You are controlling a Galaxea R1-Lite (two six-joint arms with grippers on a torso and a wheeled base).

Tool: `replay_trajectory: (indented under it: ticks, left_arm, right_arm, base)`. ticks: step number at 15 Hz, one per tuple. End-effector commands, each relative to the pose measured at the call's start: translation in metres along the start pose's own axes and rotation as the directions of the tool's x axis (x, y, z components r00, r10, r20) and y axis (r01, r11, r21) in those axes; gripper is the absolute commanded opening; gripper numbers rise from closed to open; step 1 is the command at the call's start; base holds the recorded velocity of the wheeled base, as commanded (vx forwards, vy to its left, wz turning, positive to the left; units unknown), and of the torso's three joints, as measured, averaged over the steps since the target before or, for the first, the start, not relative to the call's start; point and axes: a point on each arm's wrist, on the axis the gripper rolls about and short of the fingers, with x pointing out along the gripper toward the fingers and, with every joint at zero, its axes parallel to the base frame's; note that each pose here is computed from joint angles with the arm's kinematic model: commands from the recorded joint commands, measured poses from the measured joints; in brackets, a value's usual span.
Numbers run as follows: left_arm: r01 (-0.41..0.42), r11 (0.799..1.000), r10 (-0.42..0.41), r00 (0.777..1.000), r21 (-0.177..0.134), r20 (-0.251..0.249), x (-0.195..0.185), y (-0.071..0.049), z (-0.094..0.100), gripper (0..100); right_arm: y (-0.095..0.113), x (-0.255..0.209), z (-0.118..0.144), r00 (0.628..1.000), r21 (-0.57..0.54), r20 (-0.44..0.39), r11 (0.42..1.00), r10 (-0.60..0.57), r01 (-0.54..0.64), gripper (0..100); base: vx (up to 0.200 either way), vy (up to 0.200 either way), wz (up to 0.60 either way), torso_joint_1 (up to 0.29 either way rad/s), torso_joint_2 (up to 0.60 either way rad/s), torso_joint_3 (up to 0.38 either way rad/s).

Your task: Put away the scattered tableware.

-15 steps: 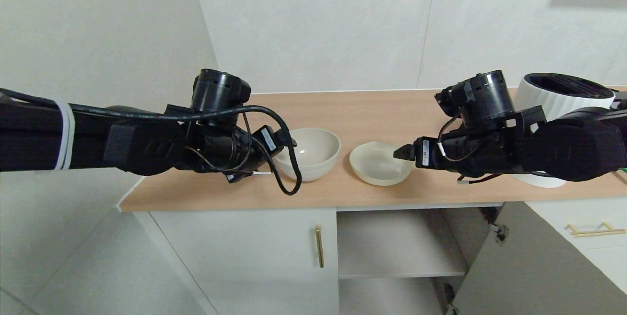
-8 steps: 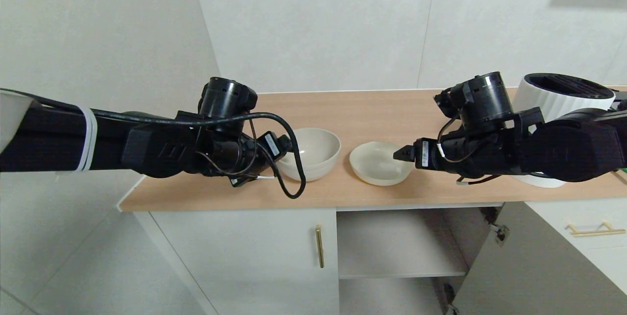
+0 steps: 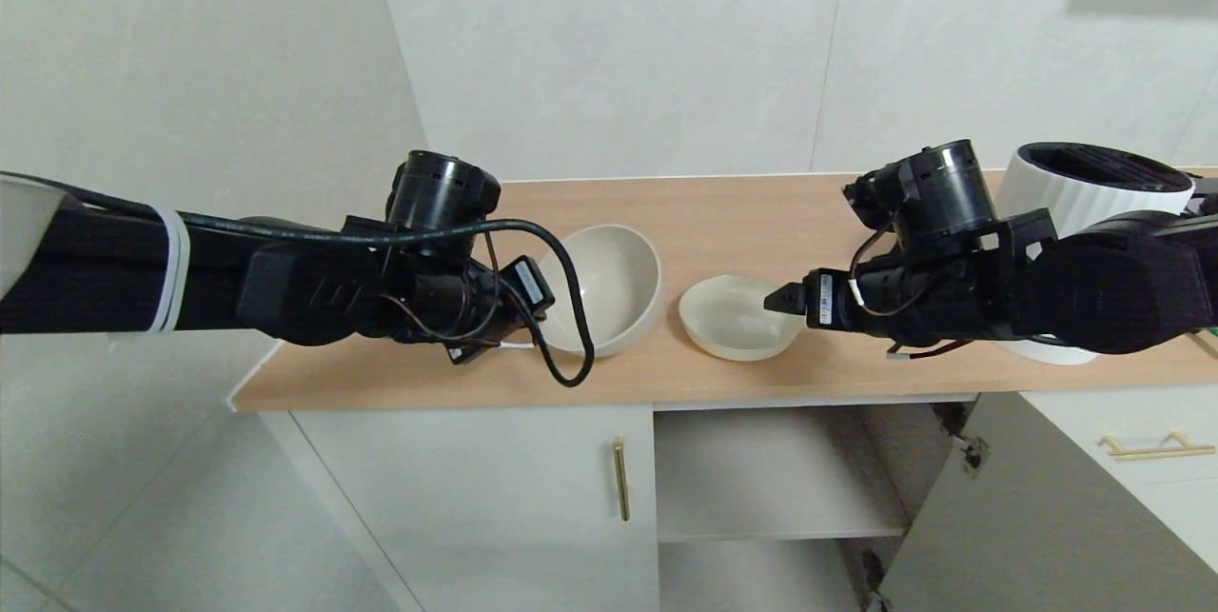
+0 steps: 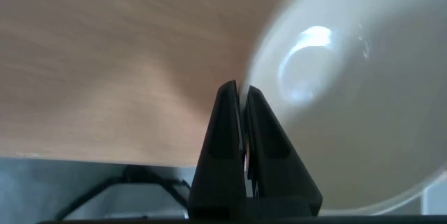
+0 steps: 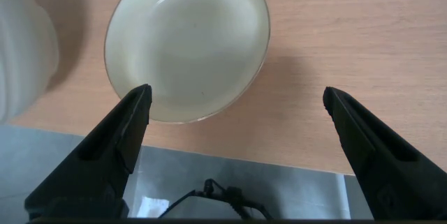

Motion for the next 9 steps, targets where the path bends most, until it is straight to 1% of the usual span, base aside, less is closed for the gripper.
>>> replay_trajectory:
  ticks: [1, 4, 5, 7, 9]
  left_arm:
    - [0.011, 1.000, -0.011, 1.000, -0.001, 0.011, -0.006, -0.002, 0.002, 0]
    - [0.013, 1.000, -0.013, 1.000, -0.001, 0.015, -0.010, -0.001, 0.003, 0]
    - [0.013, 1.000, -0.013, 1.000, 0.002, 0.013, -0.010, -0.001, 0.002, 0]
    - [0.014, 1.000, -0.014, 1.000, 0.004, 0.016, -0.011, -0.001, 0.003, 0]
    - [0.012, 1.000, -0.013, 1.000, 0.003, 0.018, -0.011, 0.000, 0.004, 0]
  right_arm:
    - [0.000, 0.000, 0.000, 1.000, 0.001, 0.002, 1.000, 0.001, -0.001, 100]
    - [0.000, 0.008, -0.002, 1.000, -0.002, -0.004, 1.000, -0.026, 0.026, 100]
    - [0.000, 0.014, -0.005, 0.998, -0.006, -0.002, 0.998, -0.058, 0.058, 100]
    - [-0.001, 0.034, -0.010, 0.989, -0.008, 0.044, 0.990, -0.138, 0.139, 100]
    - [-0.002, 0.048, -0.016, 0.981, -0.014, 0.055, 0.982, -0.186, 0.187, 100]
  base:
    - [0.000, 0.000, 0.00, 0.000, 0.00, 0.000]
    - [0.000, 0.000, 0.00, 0.000, 0.00, 0.000]
    - [0.000, 0.000, 0.00, 0.000, 0.00, 0.000]
    - [0.000, 0.000, 0.00, 0.000, 0.00, 0.000]
    - [0.000, 0.000, 0.00, 0.000, 0.00, 0.000]
